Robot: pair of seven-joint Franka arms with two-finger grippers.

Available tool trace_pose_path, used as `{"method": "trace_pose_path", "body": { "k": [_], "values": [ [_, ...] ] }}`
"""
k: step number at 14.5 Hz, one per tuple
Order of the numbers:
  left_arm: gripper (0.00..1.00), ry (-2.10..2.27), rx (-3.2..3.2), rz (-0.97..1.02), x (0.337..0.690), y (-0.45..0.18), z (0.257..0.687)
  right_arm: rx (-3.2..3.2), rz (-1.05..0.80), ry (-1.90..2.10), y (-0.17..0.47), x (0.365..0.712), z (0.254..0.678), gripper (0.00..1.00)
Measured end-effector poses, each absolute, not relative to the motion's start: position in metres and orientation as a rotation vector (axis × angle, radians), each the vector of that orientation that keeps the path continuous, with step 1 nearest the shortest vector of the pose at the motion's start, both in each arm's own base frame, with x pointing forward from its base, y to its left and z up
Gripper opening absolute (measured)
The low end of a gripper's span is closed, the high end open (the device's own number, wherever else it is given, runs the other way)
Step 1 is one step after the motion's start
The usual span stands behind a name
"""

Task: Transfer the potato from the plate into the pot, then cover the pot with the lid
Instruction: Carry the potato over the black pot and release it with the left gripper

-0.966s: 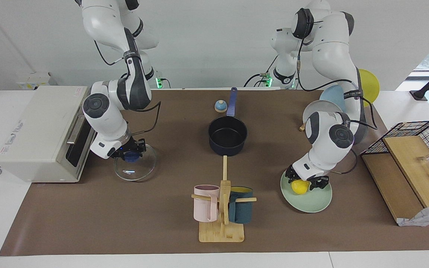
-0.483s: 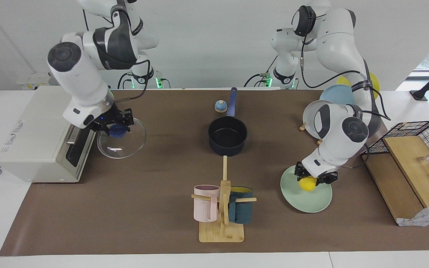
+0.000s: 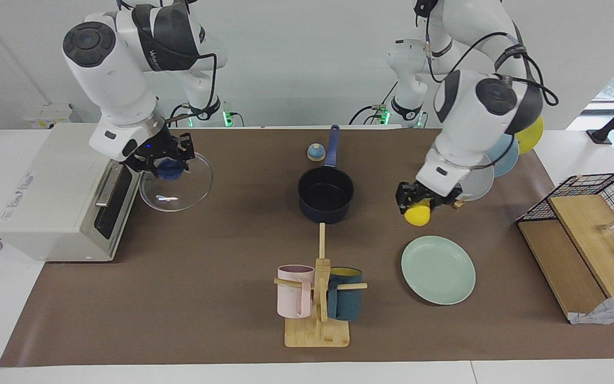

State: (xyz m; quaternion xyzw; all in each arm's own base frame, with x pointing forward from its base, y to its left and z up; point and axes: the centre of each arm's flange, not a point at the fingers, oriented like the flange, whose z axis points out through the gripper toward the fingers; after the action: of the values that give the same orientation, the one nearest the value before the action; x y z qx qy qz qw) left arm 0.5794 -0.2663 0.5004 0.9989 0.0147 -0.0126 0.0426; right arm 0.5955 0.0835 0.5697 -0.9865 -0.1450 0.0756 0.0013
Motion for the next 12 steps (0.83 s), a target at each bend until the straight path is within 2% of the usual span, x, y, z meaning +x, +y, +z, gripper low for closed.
{"method": "trace_pose_path", "body": {
  "k": [3, 6, 9, 12],
  "values": [
    [0.67, 0.073, 3.053, -0.019, 0.521, -0.332, 0.459, -3.097, 0.239, -0.448, 0.081, 0.596, 0.569, 0.66],
    [0.67, 0.052, 3.051, 0.000, 0.474, -0.359, 0.401, -3.100, 0.238, -0.430, 0.078, 0.596, 0.569, 0.66],
    [0.67, 0.054, 3.059, -0.012, 0.458, -0.364, 0.377, -3.109, 0.238, -0.386, 0.079, 0.596, 0.569, 0.66],
    [0.67, 0.069, 3.054, -0.004, 0.452, -0.368, 0.372, -3.111, 0.240, -0.372, 0.080, 0.596, 0.569, 0.66]
  ]
}}
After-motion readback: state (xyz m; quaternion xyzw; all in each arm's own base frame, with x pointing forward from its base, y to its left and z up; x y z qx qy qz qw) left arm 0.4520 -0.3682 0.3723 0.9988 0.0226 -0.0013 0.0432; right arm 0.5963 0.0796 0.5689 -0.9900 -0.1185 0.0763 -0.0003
